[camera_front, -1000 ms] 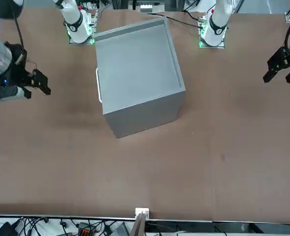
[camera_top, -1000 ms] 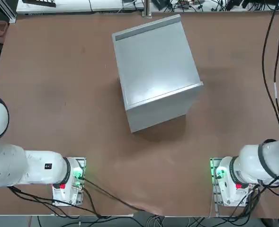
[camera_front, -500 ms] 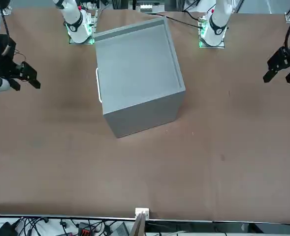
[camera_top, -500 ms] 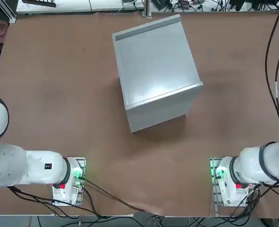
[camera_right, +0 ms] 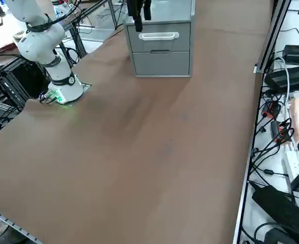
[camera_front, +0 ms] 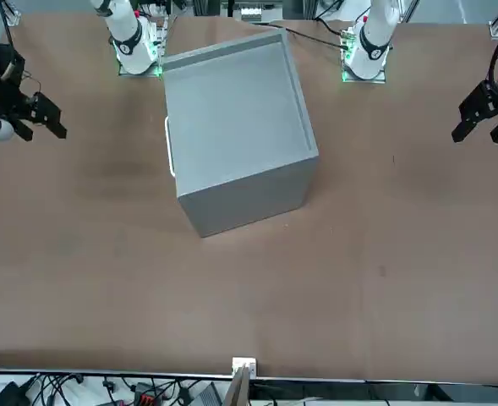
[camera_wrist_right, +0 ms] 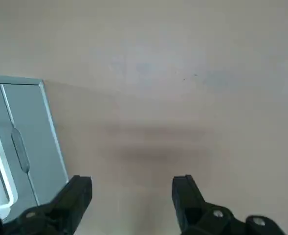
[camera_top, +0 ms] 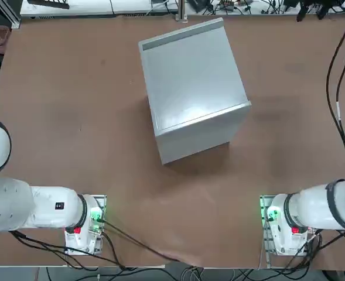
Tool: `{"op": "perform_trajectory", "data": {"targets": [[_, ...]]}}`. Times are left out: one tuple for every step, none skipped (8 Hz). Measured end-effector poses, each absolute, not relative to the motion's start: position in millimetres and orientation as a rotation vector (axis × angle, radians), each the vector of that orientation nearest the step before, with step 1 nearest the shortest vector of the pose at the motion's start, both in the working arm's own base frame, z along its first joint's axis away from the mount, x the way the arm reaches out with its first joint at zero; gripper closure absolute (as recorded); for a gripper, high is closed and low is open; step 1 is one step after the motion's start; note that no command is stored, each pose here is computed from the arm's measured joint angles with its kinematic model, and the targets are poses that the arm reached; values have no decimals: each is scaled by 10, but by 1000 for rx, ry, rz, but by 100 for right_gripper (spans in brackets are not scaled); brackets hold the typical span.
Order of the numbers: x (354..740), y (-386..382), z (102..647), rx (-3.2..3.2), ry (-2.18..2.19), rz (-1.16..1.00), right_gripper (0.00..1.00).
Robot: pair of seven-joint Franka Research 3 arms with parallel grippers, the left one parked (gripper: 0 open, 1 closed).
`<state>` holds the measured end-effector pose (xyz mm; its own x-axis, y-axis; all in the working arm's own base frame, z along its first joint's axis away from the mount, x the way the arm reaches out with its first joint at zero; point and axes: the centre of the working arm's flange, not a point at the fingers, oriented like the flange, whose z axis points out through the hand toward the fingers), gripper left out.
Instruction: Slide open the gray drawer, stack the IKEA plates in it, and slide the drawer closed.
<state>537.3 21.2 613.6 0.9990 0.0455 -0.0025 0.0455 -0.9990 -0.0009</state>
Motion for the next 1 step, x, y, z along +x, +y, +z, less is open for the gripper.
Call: {"op": "perform_trajectory", "data": {"targets": [[5364, 230, 6145, -3139, -78, 2, 0]]}}
